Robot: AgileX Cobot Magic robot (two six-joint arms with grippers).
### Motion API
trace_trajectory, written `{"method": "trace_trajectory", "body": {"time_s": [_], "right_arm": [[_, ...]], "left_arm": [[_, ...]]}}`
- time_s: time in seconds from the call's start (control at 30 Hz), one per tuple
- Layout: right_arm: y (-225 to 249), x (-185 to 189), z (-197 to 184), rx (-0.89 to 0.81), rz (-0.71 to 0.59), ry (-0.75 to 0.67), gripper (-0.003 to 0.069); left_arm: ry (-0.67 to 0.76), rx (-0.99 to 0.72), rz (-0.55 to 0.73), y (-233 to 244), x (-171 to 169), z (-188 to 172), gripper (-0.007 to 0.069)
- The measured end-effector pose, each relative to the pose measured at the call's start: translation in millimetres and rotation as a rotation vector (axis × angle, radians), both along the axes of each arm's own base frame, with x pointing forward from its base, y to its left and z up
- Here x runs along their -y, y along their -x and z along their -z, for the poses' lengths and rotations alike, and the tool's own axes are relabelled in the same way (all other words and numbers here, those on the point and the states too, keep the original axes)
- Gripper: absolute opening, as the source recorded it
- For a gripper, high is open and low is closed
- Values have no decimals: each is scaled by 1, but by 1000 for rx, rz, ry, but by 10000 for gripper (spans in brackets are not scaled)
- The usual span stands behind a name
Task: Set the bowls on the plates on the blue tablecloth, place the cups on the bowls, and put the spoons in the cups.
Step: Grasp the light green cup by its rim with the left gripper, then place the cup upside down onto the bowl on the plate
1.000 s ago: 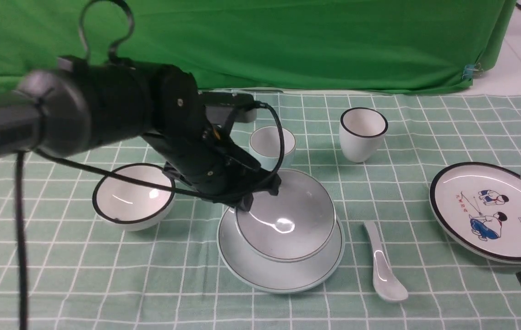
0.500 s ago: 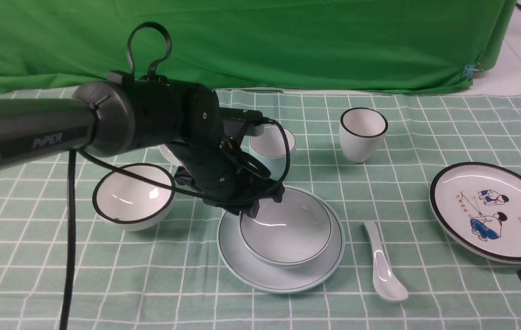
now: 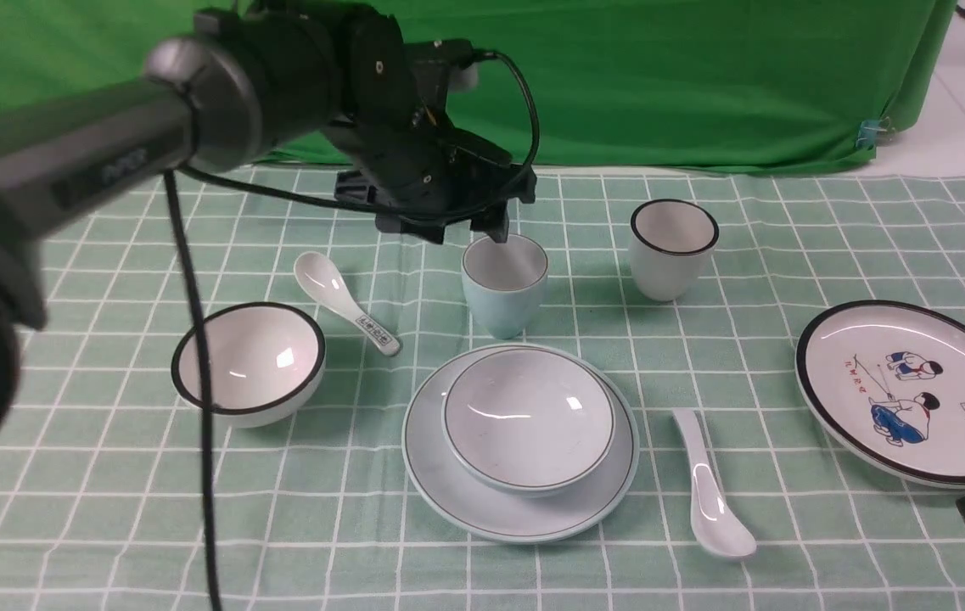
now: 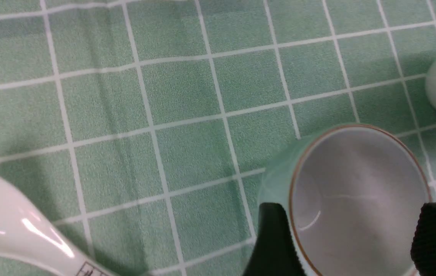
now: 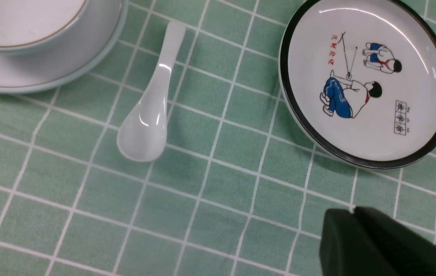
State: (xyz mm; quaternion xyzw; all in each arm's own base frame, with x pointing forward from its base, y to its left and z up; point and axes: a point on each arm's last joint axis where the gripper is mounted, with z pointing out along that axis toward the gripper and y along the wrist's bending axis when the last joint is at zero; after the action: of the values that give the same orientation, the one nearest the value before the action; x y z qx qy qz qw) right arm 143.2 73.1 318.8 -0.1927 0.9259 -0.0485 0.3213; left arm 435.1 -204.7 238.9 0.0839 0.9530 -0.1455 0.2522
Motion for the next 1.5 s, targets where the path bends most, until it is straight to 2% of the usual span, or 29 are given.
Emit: {"method": "trace_trajectory", "body": {"time_s": [0.13,0.2,0.27,0.3,0.33,0.37,0.4,0.47,0.57,0.6,0.67,0.77,0.8,1.0,1.4,1.5], "right_arm": [[0,0,0,0,0,0,70],[0,0,0,0,0,0,70],[0,0,0,1,-2,-1,72],[0,0,0,2,-3,0,74],[0,0,0,2,-4,0,74],[0,0,0,2,-4,1,75],[0,0,0,2,-6,2,77],[0,0,0,2,-7,3,80],[0,0,0,6,-10,1,85],[0,-1,0,7,-10,0,85],[-1,-2,-1,20,-18,-10,88],[-2,-2,-2,28,-23,-16,89],[-2,-3,-2,30,-24,-17,90],[-3,-3,-2,38,-30,-23,90],[-5,-6,-3,46,-36,-36,88],[-15,-7,-6,-12,6,-30,66]], "left_arm": [[-7,-24,3,-11,5,21,444],[-13,-51,3,-13,6,33,407],[-28,-87,4,-13,6,43,295],[-38,-92,6,-12,6,43,209],[-40,-93,7,-12,5,43,193],[-52,-91,12,-12,5,37,101],[-60,-90,19,-11,4,28,58],[-64,-86,27,-8,2,11,36],[-53,-97,87,8,2,-25,34],[-52,-100,92,10,2,-27,34],[-59,-136,177,33,8,-44,34],[-82,-182,222,50,17,-36,34],[-100,-221,244,60,22,-23,34],[-129,-288,241,74,23,17,34],[-125,-233,222,69,23,19,55],[-142,-221,225,69,21,16,120]]}}
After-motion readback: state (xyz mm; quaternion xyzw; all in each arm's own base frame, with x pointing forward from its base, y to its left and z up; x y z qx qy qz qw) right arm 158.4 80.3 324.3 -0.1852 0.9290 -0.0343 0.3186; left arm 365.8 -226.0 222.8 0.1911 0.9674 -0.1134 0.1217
